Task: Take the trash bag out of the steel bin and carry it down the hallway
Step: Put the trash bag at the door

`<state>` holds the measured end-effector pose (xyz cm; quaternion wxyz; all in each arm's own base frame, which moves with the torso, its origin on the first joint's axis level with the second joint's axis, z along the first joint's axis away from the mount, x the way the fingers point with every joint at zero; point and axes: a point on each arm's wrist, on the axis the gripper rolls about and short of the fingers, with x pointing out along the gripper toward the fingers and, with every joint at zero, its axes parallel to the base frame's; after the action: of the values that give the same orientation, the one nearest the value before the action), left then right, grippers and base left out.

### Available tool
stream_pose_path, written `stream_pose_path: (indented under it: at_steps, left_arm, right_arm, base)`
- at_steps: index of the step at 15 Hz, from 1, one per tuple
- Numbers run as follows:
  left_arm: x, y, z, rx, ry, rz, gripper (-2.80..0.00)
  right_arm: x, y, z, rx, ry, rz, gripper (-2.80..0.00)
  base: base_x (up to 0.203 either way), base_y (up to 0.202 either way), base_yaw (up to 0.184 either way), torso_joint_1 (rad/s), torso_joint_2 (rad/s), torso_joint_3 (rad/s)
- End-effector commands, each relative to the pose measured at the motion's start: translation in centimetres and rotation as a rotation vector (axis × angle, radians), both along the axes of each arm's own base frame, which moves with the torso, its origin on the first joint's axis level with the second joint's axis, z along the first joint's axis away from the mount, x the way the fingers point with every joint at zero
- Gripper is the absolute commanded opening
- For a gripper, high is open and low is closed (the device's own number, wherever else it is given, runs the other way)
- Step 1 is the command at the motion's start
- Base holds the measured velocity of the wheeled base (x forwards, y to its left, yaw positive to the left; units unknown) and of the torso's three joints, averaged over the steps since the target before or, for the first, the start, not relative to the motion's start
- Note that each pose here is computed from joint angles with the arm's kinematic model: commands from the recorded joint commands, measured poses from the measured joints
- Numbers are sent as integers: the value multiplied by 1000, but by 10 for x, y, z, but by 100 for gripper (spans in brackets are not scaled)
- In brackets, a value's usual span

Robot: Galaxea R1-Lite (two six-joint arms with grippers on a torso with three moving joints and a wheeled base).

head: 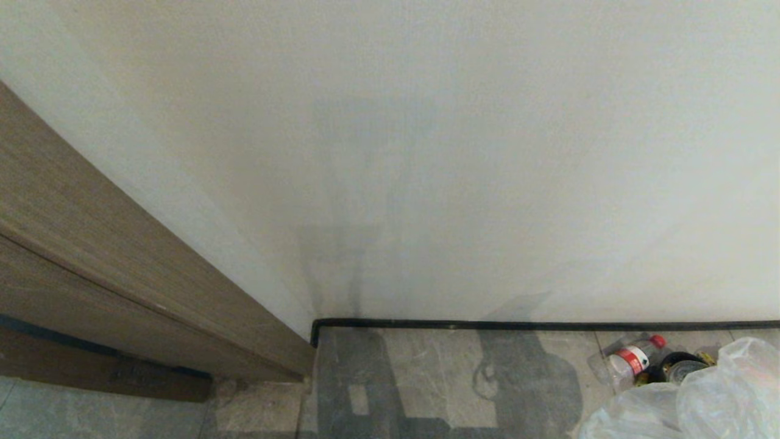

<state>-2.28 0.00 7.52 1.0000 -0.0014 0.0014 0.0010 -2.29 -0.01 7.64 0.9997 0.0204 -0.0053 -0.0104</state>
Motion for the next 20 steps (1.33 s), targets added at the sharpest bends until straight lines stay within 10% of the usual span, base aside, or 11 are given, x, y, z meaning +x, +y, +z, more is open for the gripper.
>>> stream_pose_path:
  at_steps: [1,7,11,15,20]
  left_arm:
    - [0,0,0,0,0,1,-280]
    - [0,0,0,3,1,0,-280]
    - [0,0,0,1,2,1,-280]
    - [0,0,0,1,0,0,-280]
    - [0,0,0,1,0,0,-280]
  right_arm:
    - [0,0,0,1,1,1,-280]
    - [-1,0,3,4,-11,-1,-280]
    - [-17,2,53,-1,-56,91,-280]
    - [-2,5,113,2,203,246,-280]
    - [40,7,111,-94,539,363,-280]
  base:
    - [0,0,0,0,5,-198]
    - [0,0,0,3,3,-200]
    - [0,0,0,2,3,-68]
    - [0,0,0,0,0,0]
    - [0,0,0,0,0,0]
